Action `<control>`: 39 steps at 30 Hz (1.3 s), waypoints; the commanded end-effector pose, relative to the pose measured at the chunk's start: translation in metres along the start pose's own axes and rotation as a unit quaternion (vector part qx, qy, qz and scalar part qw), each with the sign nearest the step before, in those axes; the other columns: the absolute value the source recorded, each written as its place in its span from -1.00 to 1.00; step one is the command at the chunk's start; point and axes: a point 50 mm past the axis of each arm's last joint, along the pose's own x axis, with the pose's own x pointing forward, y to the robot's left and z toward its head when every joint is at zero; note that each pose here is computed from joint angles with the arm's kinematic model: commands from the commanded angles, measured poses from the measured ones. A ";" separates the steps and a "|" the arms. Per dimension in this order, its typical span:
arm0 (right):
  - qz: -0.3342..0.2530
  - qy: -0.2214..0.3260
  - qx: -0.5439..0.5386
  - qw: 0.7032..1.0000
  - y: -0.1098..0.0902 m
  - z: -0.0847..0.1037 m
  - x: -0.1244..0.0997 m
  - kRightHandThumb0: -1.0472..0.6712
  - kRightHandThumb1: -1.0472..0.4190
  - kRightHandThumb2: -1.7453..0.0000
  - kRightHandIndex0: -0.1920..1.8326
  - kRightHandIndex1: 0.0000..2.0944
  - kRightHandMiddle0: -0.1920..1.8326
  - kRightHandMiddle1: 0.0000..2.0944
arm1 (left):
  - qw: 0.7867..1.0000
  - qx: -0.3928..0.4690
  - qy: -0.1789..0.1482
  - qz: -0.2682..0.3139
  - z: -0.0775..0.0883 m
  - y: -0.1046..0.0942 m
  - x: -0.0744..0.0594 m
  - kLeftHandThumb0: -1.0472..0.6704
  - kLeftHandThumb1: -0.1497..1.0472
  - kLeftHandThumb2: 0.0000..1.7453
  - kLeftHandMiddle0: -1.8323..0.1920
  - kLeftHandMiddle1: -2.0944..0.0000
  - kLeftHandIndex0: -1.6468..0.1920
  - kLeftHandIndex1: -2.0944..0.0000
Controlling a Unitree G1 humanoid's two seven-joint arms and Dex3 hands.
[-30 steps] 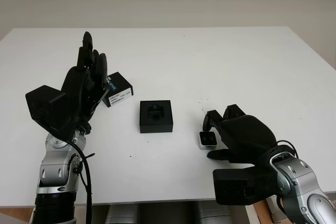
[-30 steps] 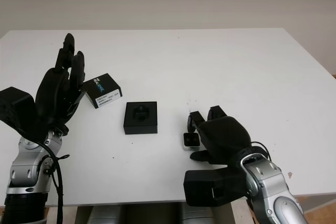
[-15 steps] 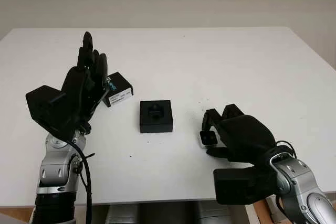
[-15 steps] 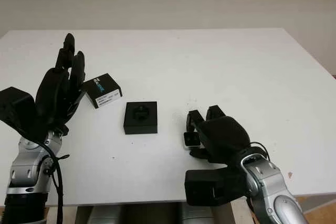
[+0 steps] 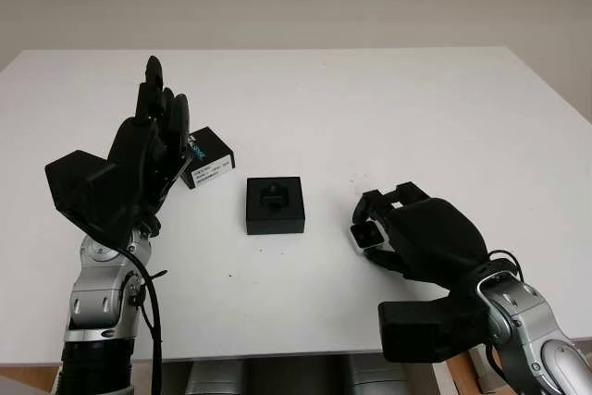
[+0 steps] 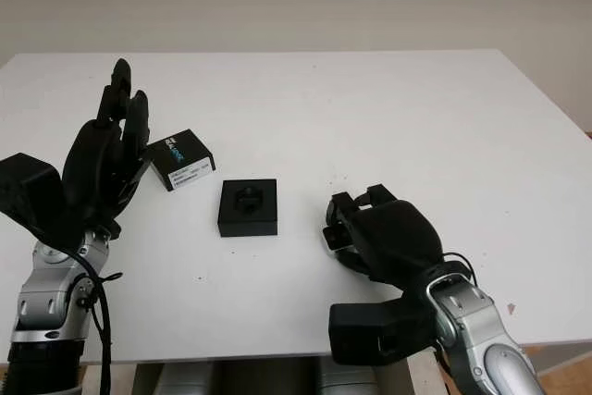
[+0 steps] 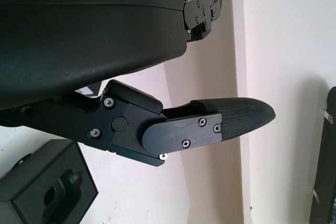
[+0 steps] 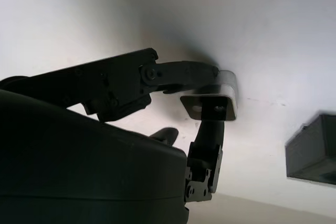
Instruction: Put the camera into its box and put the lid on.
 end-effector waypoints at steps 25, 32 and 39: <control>-0.047 0.010 0.223 0.974 -0.039 -0.019 0.039 -0.24 -1.00 0.78 -0.49 -0.94 -0.60 0.69 | 1.000 0.006 -0.013 -0.006 0.006 -0.001 0.000 -0.71 1.00 -0.34 1.00 1.00 1.00 1.00; -0.049 -0.037 0.229 0.972 -0.060 -0.003 0.051 -0.25 -1.00 0.77 -0.51 -0.95 -0.59 0.71 | 1.000 0.000 -0.013 -0.001 0.006 -0.004 0.000 -0.70 1.00 -0.35 1.00 1.00 1.00 1.00; -0.060 -0.095 0.236 0.965 -0.074 0.015 0.069 -0.27 -1.00 0.78 -0.57 -0.97 -0.54 0.67 | 1.000 -0.004 -0.013 0.002 0.006 -0.005 0.000 -0.71 1.00 -0.36 1.00 1.00 1.00 1.00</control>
